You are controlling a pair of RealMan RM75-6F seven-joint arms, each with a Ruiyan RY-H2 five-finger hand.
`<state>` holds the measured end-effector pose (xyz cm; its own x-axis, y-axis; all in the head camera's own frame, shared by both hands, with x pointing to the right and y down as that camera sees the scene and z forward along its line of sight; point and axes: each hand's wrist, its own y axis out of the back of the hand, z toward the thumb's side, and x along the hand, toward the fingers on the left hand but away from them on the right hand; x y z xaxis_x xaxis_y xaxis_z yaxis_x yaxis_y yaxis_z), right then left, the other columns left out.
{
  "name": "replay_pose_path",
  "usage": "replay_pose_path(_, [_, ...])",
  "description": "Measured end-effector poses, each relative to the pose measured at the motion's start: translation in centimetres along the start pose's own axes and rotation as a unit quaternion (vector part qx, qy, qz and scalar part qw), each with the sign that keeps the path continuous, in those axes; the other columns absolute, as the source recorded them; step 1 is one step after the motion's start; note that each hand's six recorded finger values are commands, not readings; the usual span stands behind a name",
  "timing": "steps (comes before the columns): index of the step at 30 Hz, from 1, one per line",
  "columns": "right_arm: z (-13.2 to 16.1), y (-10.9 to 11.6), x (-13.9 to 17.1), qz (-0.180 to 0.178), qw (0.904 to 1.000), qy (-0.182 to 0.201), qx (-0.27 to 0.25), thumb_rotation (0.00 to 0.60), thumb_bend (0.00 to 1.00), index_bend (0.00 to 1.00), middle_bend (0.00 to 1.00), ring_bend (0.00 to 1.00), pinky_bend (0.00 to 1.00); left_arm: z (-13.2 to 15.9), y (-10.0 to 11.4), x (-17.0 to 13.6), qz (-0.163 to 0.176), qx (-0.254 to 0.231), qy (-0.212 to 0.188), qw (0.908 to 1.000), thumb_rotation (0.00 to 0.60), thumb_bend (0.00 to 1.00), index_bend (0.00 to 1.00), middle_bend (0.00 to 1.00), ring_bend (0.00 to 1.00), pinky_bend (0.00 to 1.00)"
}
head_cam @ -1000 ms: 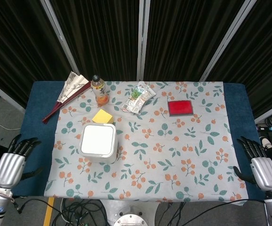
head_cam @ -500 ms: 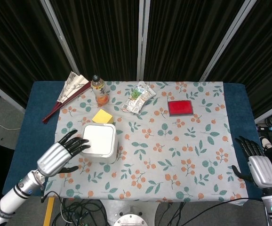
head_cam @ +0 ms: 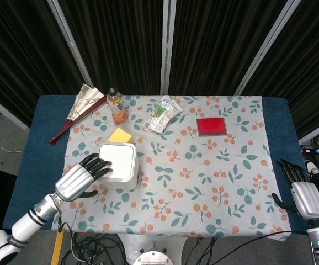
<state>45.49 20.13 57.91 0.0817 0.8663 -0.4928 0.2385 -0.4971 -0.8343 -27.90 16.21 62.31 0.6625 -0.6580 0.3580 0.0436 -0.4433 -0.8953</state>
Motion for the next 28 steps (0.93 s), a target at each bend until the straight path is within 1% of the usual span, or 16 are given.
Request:
replay_pose_path(4, [0.1, 0.2, 0.1, -0.004, 1.0000, 0.002, 0.000, 0.600, 0.26, 0.00, 0.00, 0.00, 0.00, 0.0, 1.3, -0.2, 0.032, 0.000, 0.002, 0.9995, 0.600, 0.03, 0.33, 0.25, 0.26, 0.27])
replay_pose_path(6, [0.1, 0.4, 0.2, -0.008, 1.0000, 0.002, 0.000, 0.600, 0.26, 0.00, 0.00, 0.00, 0.00, -0.2, 2.3, -0.6, 0.059, 0.000, 0.007, 0.9982, 0.600, 0.03, 0.30, 0.24, 0.25, 0.27])
replay_pose_path(9, [0.1, 0.7, 0.4, -0.013, 0.9999, 0.002, 0.000, 0.600, 0.26, 0.00, 0.00, 0.00, 0.00, -0.9, 4.1, -1.7, 0.105, -0.001, 0.025, 0.9942, 0.600, 0.03, 0.28, 0.24, 0.24, 0.21])
replay_pose_path(11, [0.0, 0.7, 0.6, -0.015, 0.9999, 0.001, -0.001, 0.600, 0.26, 0.00, 0.00, 0.00, 0.00, -1.9, 5.4, -3.0, 0.138, -0.001, 0.049, 0.9892, 0.600, 0.03, 0.28, 0.23, 0.24, 0.18])
replay_pose_path(13, [-0.1, 0.8, 0.7, -0.017, 0.9999, 0.000, -0.001, 0.600, 0.26, 0.00, 0.00, 0.00, 0.00, -3.1, 6.1, -4.5, 0.159, -0.001, 0.081, 0.9840, 0.600, 0.03, 0.28, 0.23, 0.24, 0.17])
replay_pose_path(14, [-0.1, 0.8, 0.7, -0.017, 0.9999, 0.000, -0.001, 0.600, 0.26, 0.00, 0.00, 0.00, 0.00, -4.0, 6.3, -5.4, 0.166, -0.002, 0.105, 0.9805, 0.600, 0.03, 0.28, 0.23, 0.24, 0.17])
replay_pose_path(15, [-0.1, 0.9, 0.8, -0.018, 0.9998, 0.001, -0.001, 0.600, 0.26, 0.00, 0.00, 0.00, 0.00, -4.7, 6.4, -6.2, 0.168, -0.003, 0.125, 0.9778, 0.600, 0.03, 0.28, 0.23, 0.24, 0.17])
replay_pose_path(16, [-0.1, 0.9, 0.8, -0.018, 0.9998, 0.001, -0.001, 0.600, 0.26, 0.00, 0.00, 0.00, 0.00, -5.6, 6.2, -7.3, 0.167, -0.004, 0.153, 0.9739, 0.600, 0.03, 0.28, 0.23, 0.24, 0.17])
replay_pose_path(19, [0.0, 1.0, 0.9, -0.019, 0.9998, 0.004, 0.000, 0.600, 0.26, 0.00, 0.00, 0.00, 0.00, -7.6, 5.5, -9.9, 0.155, -0.009, 0.219, 0.9633, 0.600, 0.03, 0.28, 0.23, 0.24, 0.15])
replay_pose_path(20, [0.0, 1.0, 0.9, -0.020, 0.9998, 0.004, 0.001, 0.600, 0.26, 0.00, 0.00, 0.00, 0.00, -8.4, 5.0, -11.2, 0.146, -0.010, 0.248, 0.9577, 0.600, 0.03, 0.28, 0.23, 0.24, 0.14])
replay_pose_path(22, [0.2, 1.1, 1.0, -0.023, 0.9997, 0.007, 0.002, 0.600, 0.26, 0.00, 0.00, 0.00, 0.00, -9.4, 4.1, -13.1, 0.128, -0.013, 0.290, 0.9481, 0.600, 0.03, 0.28, 0.23, 0.24, 0.13])
replay_pose_path(23, [0.2, 1.2, 1.0, -0.024, 0.9997, 0.008, 0.002, 0.600, 0.26, 0.00, 0.00, 0.00, 0.00, -9.9, 3.2, -14.8, 0.111, -0.015, 0.324, 0.9394, 0.600, 0.03, 0.28, 0.23, 0.24, 0.12])
replay_pose_path(24, [0.4, 1.3, 1.1, -0.027, 0.9996, 0.010, 0.002, 0.600, 0.26, 0.00, 0.00, 0.00, 0.00, -10.0, 2.8, -15.5, 0.104, -0.016, 0.336, 0.9359, 0.600, 0.03, 0.28, 0.23, 0.24, 0.11])
replay_pose_path(26, [0.6, 1.5, 1.2, -0.032, 0.9994, 0.013, 0.001, 0.600, 0.26, 0.00, 0.00, 0.00, 0.00, -10.1, 1.5, -17.5, 0.082, -0.019, 0.370, 0.9252, 0.600, 0.03, 0.28, 0.23, 0.24, 0.10])
replay_pose_path(28, [0.8, 1.7, 1.4, -0.040, 0.9991, 0.017, 0.000, 0.600, 0.26, 0.00, 0.00, 0.00, 0.00, -9.8, 0.7, -18.5, 0.068, -0.024, 0.387, 0.9193, 0.600, 0.03, 0.28, 0.23, 0.24, 0.09])
